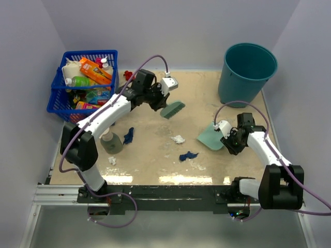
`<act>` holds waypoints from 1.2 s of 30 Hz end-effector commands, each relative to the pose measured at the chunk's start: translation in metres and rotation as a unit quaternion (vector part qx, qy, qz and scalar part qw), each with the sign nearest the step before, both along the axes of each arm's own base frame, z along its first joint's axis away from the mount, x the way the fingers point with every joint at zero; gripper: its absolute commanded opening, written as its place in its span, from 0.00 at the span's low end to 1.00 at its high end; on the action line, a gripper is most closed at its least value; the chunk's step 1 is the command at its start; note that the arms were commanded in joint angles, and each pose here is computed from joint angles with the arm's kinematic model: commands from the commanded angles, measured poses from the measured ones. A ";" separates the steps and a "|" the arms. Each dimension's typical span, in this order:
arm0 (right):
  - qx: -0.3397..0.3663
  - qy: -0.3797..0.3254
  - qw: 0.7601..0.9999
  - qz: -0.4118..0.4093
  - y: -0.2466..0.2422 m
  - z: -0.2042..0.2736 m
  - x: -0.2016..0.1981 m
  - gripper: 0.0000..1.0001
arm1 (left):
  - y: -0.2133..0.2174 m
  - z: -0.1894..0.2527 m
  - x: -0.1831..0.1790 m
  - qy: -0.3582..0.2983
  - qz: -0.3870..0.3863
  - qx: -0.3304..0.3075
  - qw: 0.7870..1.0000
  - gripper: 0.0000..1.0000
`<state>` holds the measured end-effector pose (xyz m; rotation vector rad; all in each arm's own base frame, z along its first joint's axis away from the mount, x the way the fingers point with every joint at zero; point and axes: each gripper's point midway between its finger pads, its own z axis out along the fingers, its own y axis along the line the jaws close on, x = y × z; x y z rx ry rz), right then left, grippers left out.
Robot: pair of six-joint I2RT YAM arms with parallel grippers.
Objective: Sweep away the paper scraps from the table
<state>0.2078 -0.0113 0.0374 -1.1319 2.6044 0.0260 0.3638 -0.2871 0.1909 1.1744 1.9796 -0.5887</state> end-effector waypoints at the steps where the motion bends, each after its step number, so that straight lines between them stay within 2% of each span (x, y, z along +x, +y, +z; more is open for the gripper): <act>1: 0.035 -0.013 0.999 -0.023 0.010 0.027 0.014 0.00 | 0.038 0.055 0.089 -0.159 0.163 0.049 0.973 0.00; 3: 0.047 -0.015 0.998 -0.030 0.014 0.033 0.016 0.00 | 0.056 0.064 0.116 -0.193 0.203 0.068 0.957 0.00; 6: 0.052 -0.012 0.998 -0.035 0.016 0.033 0.014 0.00 | 0.099 0.076 0.159 -0.253 0.291 0.115 0.915 0.00; 9: 0.051 -0.018 0.998 -0.040 0.015 0.036 0.014 0.00 | 0.120 0.076 0.192 -0.289 0.310 0.164 0.891 0.00; 13: 0.052 -0.023 0.997 -0.046 0.014 0.038 0.016 0.00 | 0.134 0.076 0.227 -0.353 0.292 0.234 0.858 0.00; 14: 0.053 -0.024 0.997 -0.046 0.014 0.039 0.016 0.00 | 0.134 0.062 0.235 -0.358 0.284 0.251 0.853 0.00; 16: 0.057 -0.024 0.997 -0.045 0.016 0.039 0.017 0.00 | 0.140 0.069 0.250 -0.397 0.281 0.276 0.829 0.00; 19: 0.054 -0.028 0.997 -0.046 0.014 0.040 0.019 0.00 | 0.147 0.056 0.272 -0.411 0.276 0.306 0.813 0.00; 21: 0.054 -0.027 0.997 -0.048 0.013 0.040 0.019 0.00 | 0.152 0.046 0.289 -0.405 0.278 0.318 0.811 0.00; 22: 0.054 -0.029 0.997 -0.049 0.013 0.040 0.018 0.00 | 0.151 0.026 0.297 -0.393 0.270 0.329 0.815 0.00; 23: 0.053 -0.030 0.997 -0.050 0.012 0.040 0.018 0.00 | 0.150 0.038 0.303 -0.401 0.275 0.323 0.812 0.00; 29: 0.054 -0.029 0.997 -0.052 0.011 0.038 0.014 0.00 | 0.154 0.014 0.310 -0.390 0.269 0.343 0.811 0.00; 36: 0.059 -0.029 0.996 -0.054 0.010 0.037 0.022 0.00 | 0.155 -0.021 0.278 -0.313 0.241 0.344 0.852 0.00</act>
